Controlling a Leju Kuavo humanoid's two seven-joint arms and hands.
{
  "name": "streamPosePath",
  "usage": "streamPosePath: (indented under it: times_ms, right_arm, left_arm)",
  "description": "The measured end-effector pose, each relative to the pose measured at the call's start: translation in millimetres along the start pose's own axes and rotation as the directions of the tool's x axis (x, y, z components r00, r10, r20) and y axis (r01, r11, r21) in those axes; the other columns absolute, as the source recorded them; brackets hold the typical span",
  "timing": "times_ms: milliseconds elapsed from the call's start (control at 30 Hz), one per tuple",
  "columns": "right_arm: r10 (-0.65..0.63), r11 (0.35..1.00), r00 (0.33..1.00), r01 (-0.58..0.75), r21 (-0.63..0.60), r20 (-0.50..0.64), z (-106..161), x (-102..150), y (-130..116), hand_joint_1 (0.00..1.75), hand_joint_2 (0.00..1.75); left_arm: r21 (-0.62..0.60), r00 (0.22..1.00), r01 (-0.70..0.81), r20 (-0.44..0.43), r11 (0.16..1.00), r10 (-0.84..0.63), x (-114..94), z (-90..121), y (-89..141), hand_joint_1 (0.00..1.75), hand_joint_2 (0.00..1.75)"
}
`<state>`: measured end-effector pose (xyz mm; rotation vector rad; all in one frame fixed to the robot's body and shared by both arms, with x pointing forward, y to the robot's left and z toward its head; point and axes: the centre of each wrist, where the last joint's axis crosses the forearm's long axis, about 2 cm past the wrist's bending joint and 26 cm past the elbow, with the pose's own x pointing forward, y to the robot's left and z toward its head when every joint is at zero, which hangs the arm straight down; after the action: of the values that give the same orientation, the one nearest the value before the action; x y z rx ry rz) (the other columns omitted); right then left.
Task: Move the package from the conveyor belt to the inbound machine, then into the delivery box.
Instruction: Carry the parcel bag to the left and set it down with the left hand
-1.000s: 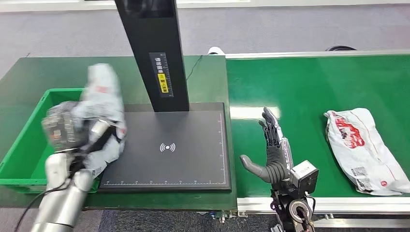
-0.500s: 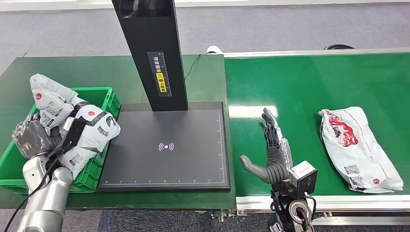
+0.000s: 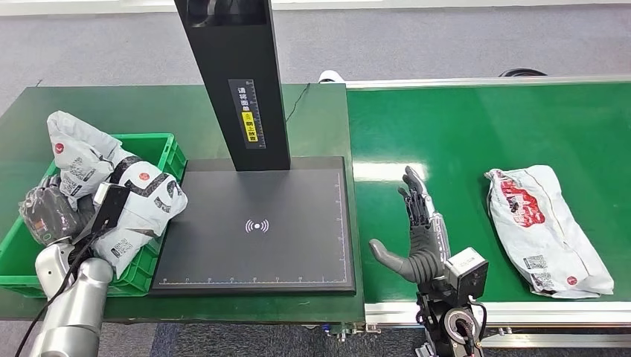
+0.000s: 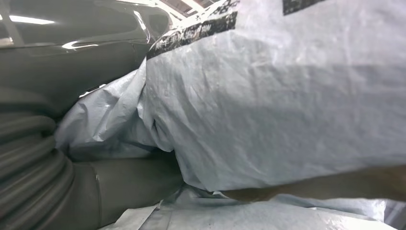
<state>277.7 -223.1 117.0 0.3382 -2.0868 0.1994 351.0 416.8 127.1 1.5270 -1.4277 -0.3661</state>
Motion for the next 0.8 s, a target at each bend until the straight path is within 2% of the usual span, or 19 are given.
streamPosePath:
  times_ms: [100,200,367,500,633,800]
  right_arm:
    - [0.000,1.000,1.000,0.000,0.000,0.000,0,0,0,0.00,1.75]
    - [0.000,1.000,1.000,0.000,0.001,0.000,0,0,0,0.00,1.75]
    - [0.000,1.000,1.000,0.000,0.000,0.000,-1,0,1,0.00,1.75]
    - [-0.002,1.000,1.000,0.002,-0.004,0.001,-1,0,3,0.00,1.75]
    - [-0.008,1.000,1.000,0.008,-0.012,0.003,-3,-1,4,0.00,1.75]
    - [-0.014,1.000,1.000,0.014,-0.004,0.002,-5,-2,8,0.00,1.75]
  left_arm:
    - [0.002,1.000,-0.001,0.004,1.000,0.001,0,0,0,1.75,1.75]
    - [0.034,0.998,0.007,0.061,0.999,-0.009,2,-1,6,1.75,1.75]
    - [0.146,0.987,0.023,0.156,0.989,-0.046,1,-5,25,1.75,1.75]
    - [0.290,0.980,-0.047,0.200,0.956,-0.013,-12,-7,46,1.75,1.75]
    - [0.412,0.989,-0.066,0.148,0.909,0.005,-28,-7,65,1.75,1.75]
    - [0.540,0.995,-0.079,0.093,0.838,0.034,-36,-7,90,1.75,1.75]
